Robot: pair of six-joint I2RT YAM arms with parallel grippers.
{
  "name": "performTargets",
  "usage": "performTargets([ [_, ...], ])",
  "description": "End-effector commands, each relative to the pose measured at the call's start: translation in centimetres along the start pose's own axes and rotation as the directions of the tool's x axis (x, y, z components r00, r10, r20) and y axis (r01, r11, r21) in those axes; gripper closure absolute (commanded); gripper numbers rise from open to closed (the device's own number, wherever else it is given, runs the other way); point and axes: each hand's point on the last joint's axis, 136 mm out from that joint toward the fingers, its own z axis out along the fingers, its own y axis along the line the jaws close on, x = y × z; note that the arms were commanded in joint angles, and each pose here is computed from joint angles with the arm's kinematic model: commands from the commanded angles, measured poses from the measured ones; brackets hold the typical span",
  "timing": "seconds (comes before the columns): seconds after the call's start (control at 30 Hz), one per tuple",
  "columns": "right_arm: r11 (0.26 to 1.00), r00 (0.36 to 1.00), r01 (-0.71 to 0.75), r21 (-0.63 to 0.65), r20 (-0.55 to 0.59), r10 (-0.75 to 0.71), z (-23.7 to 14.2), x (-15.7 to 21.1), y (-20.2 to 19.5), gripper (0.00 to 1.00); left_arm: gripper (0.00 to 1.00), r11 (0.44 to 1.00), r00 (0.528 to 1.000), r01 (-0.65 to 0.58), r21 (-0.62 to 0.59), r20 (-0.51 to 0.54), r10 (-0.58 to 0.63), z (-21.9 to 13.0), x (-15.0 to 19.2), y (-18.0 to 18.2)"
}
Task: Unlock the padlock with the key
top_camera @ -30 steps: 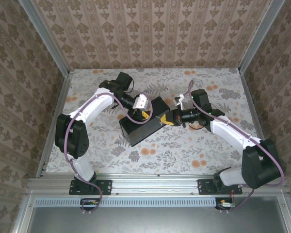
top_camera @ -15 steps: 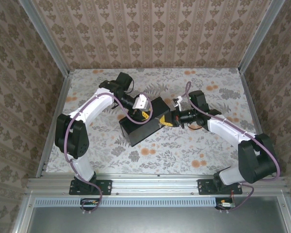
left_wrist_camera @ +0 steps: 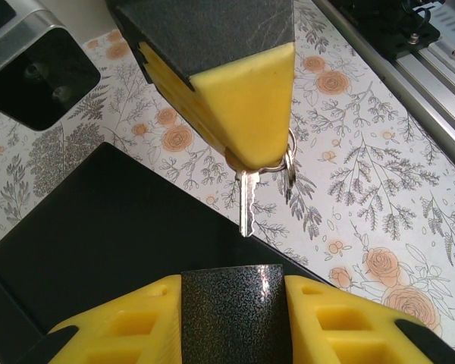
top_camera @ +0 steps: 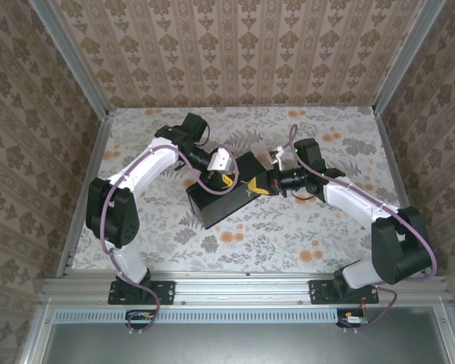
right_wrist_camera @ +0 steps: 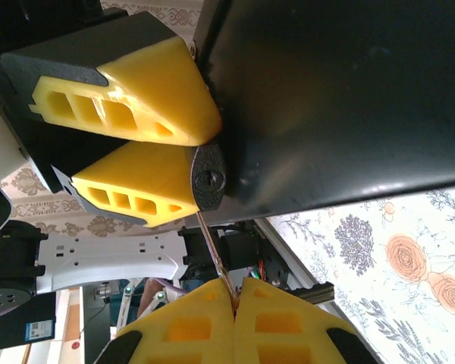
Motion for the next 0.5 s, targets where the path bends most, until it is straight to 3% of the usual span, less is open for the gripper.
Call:
performTargets([
  [0.0,0.999,0.999,0.032,-0.024,-0.014,-0.032,0.42,-0.45,1.13,0.99,0.67,0.997,0.996,-0.073,-0.006,0.054,0.074,-0.75,-2.18,-0.33],
  [0.47,0.999,0.999,0.034,0.013,-0.033,-0.034,0.9,-0.23,0.37,0.99,0.68,0.998,0.996,-0.066,-0.004,0.059,0.066,-0.85,-2.03,-0.3],
])
